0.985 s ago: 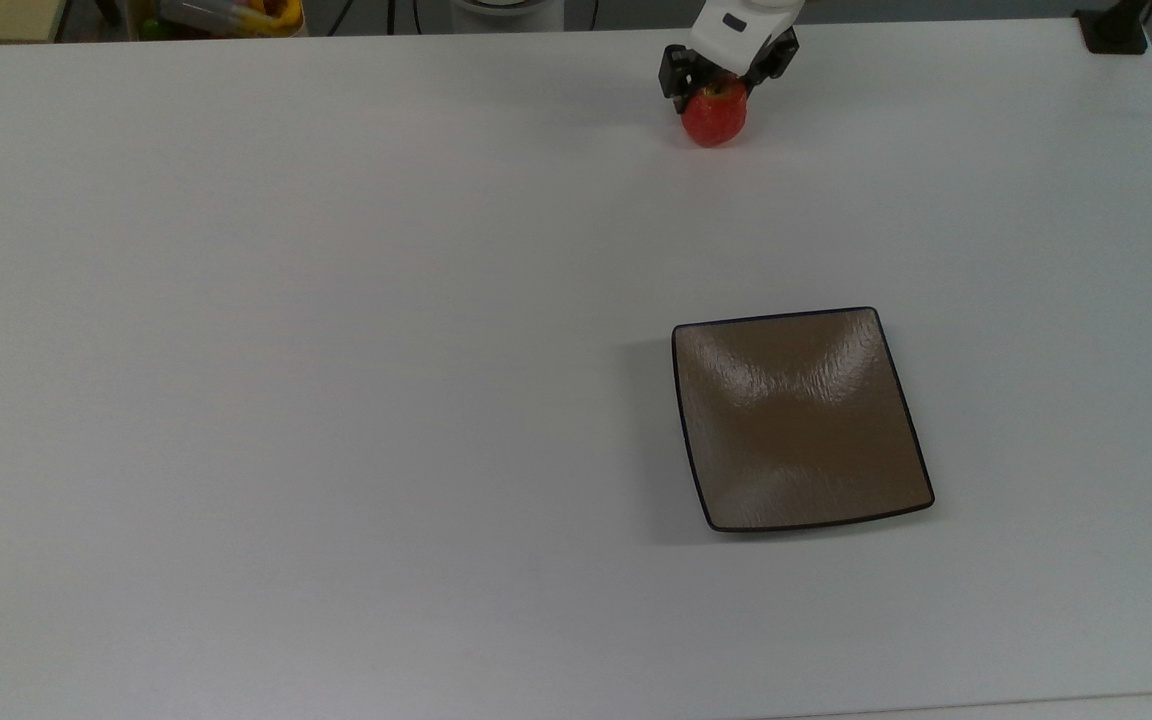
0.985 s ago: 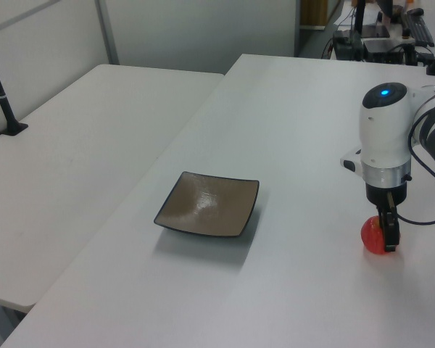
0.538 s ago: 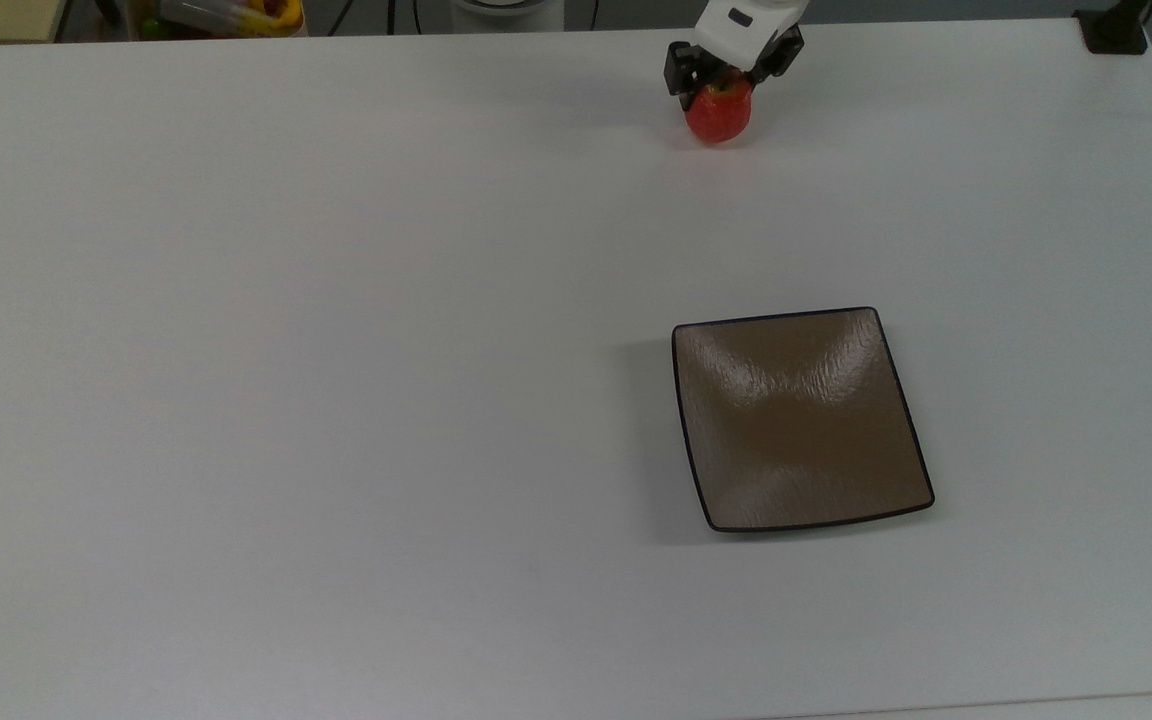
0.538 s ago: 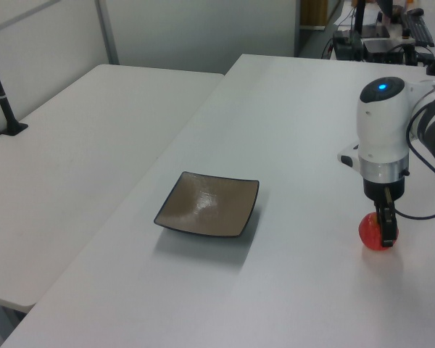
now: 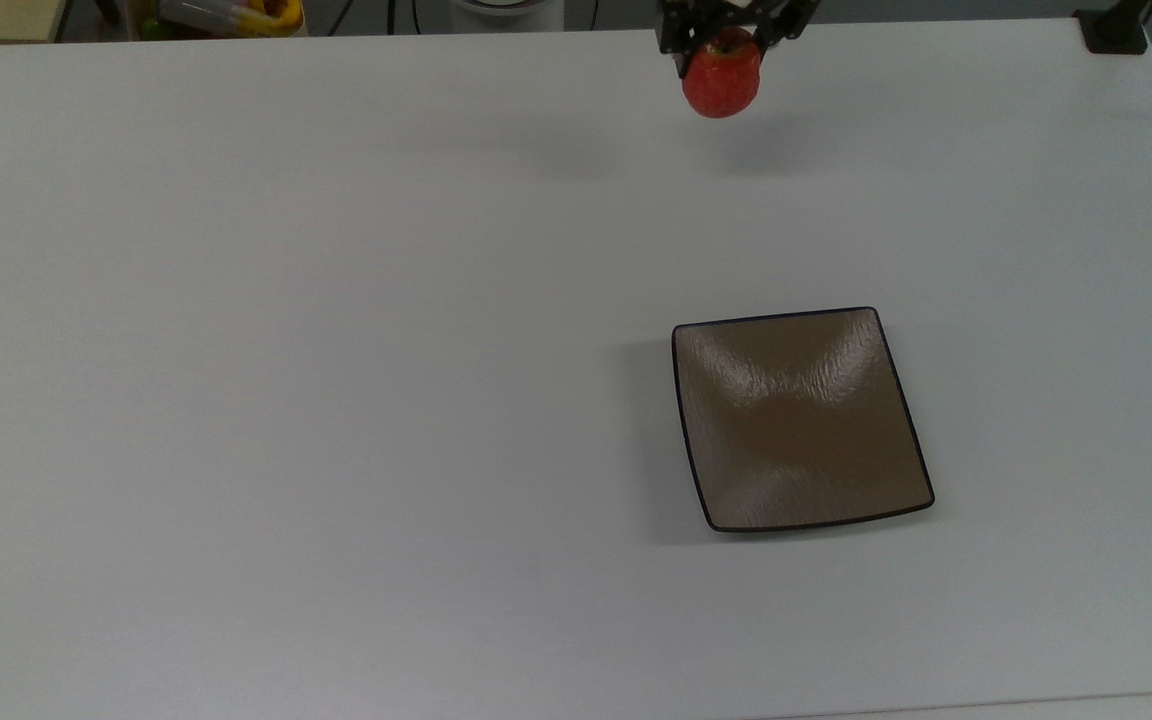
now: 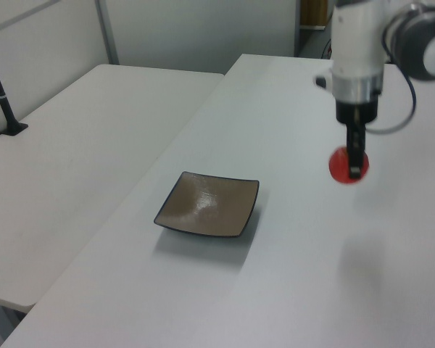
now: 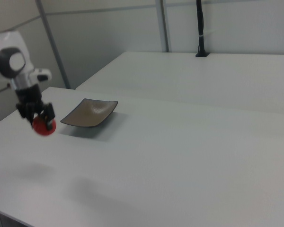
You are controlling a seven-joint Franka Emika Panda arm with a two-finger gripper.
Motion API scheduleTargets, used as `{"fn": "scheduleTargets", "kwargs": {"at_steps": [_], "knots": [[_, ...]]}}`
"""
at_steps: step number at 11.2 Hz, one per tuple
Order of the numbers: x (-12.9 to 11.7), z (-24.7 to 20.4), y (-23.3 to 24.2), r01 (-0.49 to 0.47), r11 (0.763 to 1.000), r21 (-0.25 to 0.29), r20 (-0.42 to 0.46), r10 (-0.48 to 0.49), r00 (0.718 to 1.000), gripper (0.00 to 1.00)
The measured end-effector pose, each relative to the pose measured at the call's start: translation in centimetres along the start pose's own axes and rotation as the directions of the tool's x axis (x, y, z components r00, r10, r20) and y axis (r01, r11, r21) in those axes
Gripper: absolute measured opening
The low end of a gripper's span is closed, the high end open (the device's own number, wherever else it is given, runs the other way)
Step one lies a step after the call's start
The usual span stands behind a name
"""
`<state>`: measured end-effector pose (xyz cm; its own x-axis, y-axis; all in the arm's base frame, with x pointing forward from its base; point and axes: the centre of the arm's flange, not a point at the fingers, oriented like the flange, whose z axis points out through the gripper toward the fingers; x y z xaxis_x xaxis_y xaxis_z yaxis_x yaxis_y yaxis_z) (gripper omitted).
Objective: Apples placed on a ceramic plate
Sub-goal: 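Lift the apple and carry it over the brown square plate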
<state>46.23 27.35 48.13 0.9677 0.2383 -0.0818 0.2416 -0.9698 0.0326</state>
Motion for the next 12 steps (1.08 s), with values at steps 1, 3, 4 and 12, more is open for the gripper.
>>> {"fn": "scheduleTargets", "kwargs": {"at_steps": [1, 3, 4, 12], "knots": [[1.2, -3.1, 1.9, -0.014, 1.000, 0.016, -0.030, 0.015, 0.999, 0.71], [4.4, -7.2, 4.7, -0.040, 0.998, 0.049, -0.062, 0.043, 0.997, 0.71], [6.3, -7.4, 5.0, -0.044, 0.997, 0.065, -0.061, 0.048, 0.997, 0.71], [21.0, 0.8, 2.0, 0.075, 0.995, 0.065, -0.293, -0.053, 0.955, 0.71]]}}
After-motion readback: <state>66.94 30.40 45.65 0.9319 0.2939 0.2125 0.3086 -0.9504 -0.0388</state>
